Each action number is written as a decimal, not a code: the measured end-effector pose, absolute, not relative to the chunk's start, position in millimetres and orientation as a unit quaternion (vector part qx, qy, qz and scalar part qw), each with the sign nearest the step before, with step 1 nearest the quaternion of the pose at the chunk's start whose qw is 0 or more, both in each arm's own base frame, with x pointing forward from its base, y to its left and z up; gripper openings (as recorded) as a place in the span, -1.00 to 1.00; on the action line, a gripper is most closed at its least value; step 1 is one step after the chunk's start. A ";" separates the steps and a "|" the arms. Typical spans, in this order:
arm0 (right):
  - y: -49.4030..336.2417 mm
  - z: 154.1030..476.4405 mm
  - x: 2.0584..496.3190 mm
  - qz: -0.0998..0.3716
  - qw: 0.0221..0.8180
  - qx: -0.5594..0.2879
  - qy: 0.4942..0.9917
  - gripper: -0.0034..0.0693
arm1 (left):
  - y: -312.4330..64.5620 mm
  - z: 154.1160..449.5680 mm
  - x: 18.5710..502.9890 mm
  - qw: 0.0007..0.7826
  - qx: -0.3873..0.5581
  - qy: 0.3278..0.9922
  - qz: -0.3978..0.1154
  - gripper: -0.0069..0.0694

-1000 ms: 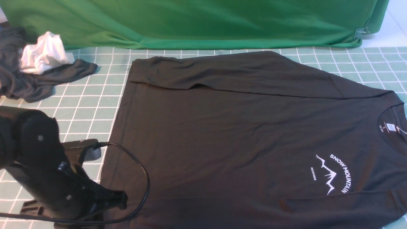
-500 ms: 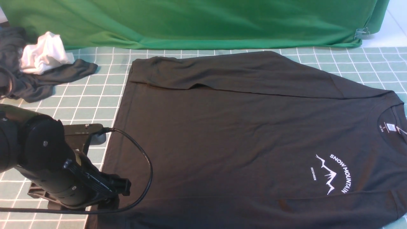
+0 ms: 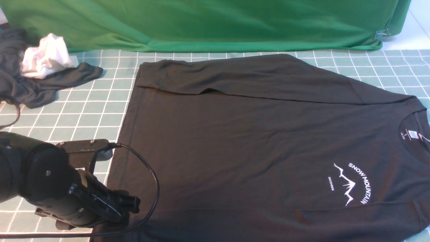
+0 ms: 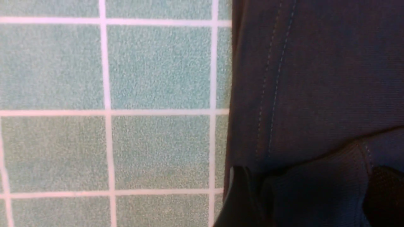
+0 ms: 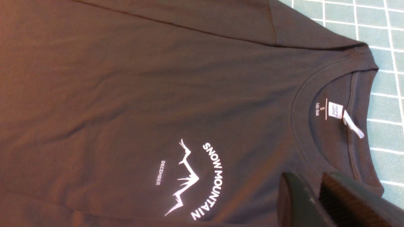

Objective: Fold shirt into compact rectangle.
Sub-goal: 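Grasp the left edge of the dark T-shirt lying flat on the table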

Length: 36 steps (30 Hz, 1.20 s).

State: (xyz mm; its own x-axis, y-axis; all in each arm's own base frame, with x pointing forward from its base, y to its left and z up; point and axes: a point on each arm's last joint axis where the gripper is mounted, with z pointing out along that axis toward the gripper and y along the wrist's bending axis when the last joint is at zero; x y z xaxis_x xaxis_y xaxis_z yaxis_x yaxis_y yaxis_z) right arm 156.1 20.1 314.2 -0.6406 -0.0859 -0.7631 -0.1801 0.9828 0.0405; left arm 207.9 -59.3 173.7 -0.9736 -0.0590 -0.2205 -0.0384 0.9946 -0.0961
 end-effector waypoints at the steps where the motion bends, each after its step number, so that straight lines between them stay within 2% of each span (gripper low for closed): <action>1: 20.1 314.2 156.1 0.056 0.418 -0.074 0.904 -0.56 | -59.4 173.6 207.4 0.109 -0.026 0.993 -0.046 0.40; 7: 20.2 314.2 156.1 0.057 0.418 -0.073 0.904 -0.54 | -58.6 170.4 203.0 0.095 -0.028 0.994 -0.045 0.40; 14: 19.9 316.5 158.1 0.055 0.433 -0.071 0.897 -0.51 | -62.8 161.1 205.9 0.099 -0.054 0.991 -0.068 0.40; 25: 19.8 317.0 158.4 0.055 0.436 -0.071 0.896 -0.47 | -64.6 148.3 211.9 0.065 -0.053 0.995 -0.057 0.35; 29: 19.8 317.3 158.7 0.055 0.437 -0.071 0.895 -0.46 | -63.7 148.5 211.4 0.064 -0.047 0.995 -0.052 0.10; 31: 19.8 317.3 158.7 0.054 0.438 -0.071 0.895 -0.45 | -62.6 148.6 211.0 0.063 -0.039 0.996 -0.045 -0.18; 32: 19.8 317.3 158.7 0.054 0.438 -0.071 0.895 -0.45 | -62.6 148.9 210.9 0.064 -0.039 0.996 -0.046 -0.26; 33: 19.8 317.3 158.7 0.054 0.438 -0.071 0.895 -0.45 | -63.3 149.9 211.4 0.068 -0.044 0.995 -0.051 -0.45; 36: 19.8 317.3 158.7 0.054 0.437 -0.071 0.895 -0.45 | -64.2 153.4 210.9 0.077 -0.052 0.994 -0.060 -0.72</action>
